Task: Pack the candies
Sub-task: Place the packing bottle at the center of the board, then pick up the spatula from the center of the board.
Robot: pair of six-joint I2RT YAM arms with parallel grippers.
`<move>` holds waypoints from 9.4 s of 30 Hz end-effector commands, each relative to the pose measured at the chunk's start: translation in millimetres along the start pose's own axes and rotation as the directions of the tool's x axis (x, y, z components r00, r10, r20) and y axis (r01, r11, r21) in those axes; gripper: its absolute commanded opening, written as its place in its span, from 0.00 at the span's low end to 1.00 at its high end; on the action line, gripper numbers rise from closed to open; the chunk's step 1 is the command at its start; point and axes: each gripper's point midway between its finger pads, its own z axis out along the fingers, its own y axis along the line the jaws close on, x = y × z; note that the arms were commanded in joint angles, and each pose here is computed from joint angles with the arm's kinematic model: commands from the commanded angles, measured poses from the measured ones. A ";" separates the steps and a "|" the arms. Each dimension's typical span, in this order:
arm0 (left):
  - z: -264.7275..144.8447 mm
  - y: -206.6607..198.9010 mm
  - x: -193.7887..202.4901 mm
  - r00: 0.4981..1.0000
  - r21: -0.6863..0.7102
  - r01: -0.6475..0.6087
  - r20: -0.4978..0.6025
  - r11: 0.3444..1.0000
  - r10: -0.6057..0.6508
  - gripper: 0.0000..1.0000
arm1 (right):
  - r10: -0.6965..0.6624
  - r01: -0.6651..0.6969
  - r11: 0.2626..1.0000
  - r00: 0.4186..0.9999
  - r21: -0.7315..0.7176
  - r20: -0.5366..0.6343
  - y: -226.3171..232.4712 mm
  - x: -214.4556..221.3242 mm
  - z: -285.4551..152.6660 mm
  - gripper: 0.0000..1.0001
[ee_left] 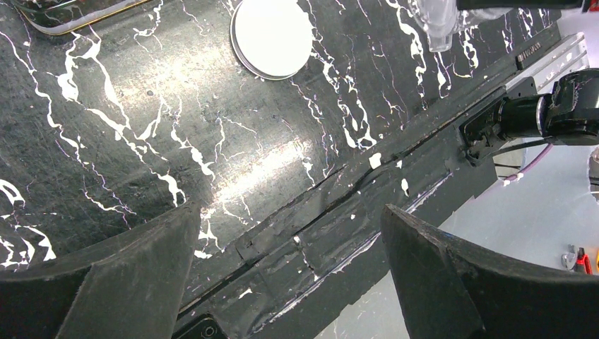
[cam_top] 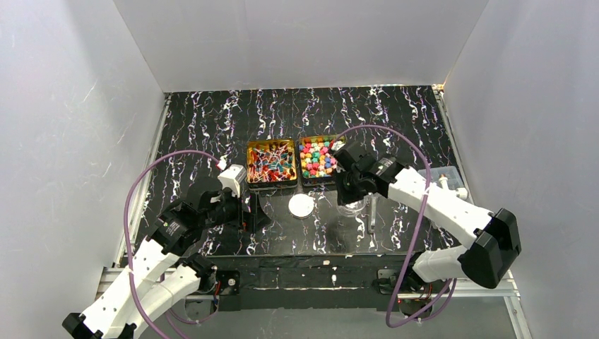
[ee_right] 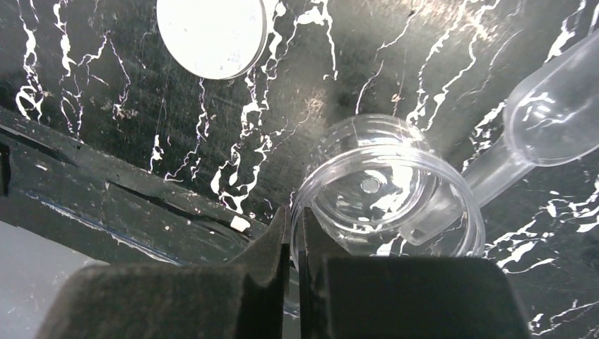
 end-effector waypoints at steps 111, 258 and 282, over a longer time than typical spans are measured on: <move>3.6 -4.3 4.4 1.000 0.030 -0.005 -0.027 1.000 0.006 0.98 | -0.075 0.020 0.976 0.967 0.219 0.245 28.3 -12.5 -12.6 0.76; -37.3 -111.1 -66.0 0.917 0.224 0.340 -0.296 0.914 -0.268 0.53 | -0.576 0.847 0.461 0.513 -0.265 0.637 124.5 7.6 -127.0 0.16; -44.0 -135.0 -63.7 0.903 0.367 0.373 -0.356 0.852 -0.241 0.00 | -0.554 0.869 0.452 0.450 -0.200 0.700 131.6 -5.1 -140.5 0.35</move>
